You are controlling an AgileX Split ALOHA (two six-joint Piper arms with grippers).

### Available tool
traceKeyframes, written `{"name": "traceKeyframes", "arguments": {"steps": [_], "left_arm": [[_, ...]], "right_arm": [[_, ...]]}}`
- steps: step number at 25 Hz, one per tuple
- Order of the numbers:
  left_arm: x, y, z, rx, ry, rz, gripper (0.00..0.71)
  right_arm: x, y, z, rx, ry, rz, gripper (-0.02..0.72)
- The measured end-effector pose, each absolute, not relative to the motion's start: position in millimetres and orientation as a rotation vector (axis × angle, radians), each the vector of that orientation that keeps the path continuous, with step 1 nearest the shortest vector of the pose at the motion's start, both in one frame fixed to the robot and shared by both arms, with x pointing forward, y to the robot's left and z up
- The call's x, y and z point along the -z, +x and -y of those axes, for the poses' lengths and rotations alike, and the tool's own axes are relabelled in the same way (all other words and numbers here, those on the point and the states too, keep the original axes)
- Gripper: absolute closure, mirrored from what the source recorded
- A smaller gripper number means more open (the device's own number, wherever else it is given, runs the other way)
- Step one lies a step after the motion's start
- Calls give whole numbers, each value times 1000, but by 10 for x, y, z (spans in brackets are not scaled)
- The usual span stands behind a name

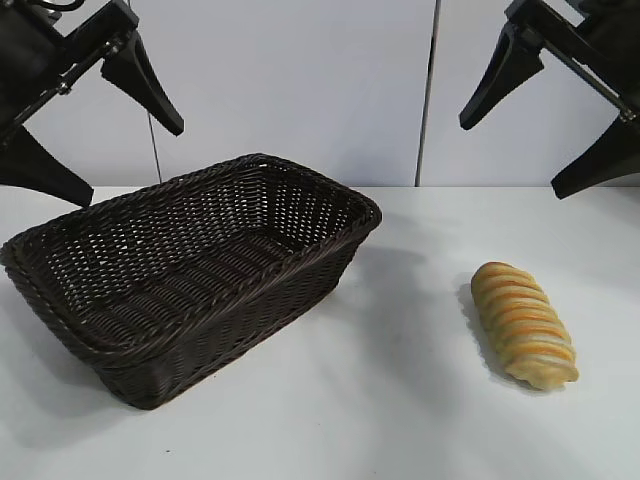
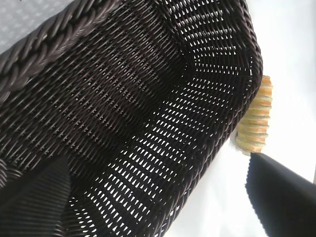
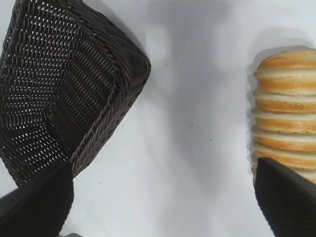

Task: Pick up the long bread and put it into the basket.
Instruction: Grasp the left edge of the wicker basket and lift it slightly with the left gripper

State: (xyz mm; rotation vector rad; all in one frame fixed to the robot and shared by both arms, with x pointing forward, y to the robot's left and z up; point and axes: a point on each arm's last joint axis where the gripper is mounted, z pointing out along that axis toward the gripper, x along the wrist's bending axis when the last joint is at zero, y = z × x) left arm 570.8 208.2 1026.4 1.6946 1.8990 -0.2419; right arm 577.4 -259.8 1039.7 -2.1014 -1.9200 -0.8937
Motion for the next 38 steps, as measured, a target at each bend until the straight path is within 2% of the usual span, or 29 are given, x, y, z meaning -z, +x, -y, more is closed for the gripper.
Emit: {"name": "traceKeyframes", "arguments": {"steps": [4, 8, 13, 27, 29, 33, 36, 38], "left_arm": [[-10343, 5539, -2266, 73, 1713, -2043, 14], [-10163, 5347, -2381, 19, 1729, -2163, 14], [-9823, 5281, -2389, 50, 1694, -2217, 14], [-9321, 5461, -2311, 177, 1601, -2313, 19], [-9288, 5472, -2294, 202, 1581, -2317, 65], [-9234, 5487, -2276, 229, 1552, -2328, 217], [-9219, 5488, -2273, 237, 1548, -2333, 286], [-9218, 5489, -2273, 237, 1546, -2333, 372]], "right_arm": [[-10397, 5774, 2598, 893, -2102, 1921, 9], [-10397, 5774, 2598, 893, -2102, 1921, 9], [-10397, 5774, 2598, 893, -2102, 1921, 9], [-10397, 5774, 2598, 893, -2102, 1921, 9], [-10396, 5774, 2599, 892, -2102, 1922, 9], [-10396, 5774, 2599, 893, -2102, 1922, 9], [-10396, 5774, 2599, 893, -2102, 1922, 9], [-10396, 5774, 2599, 893, -2102, 1922, 9]]}}
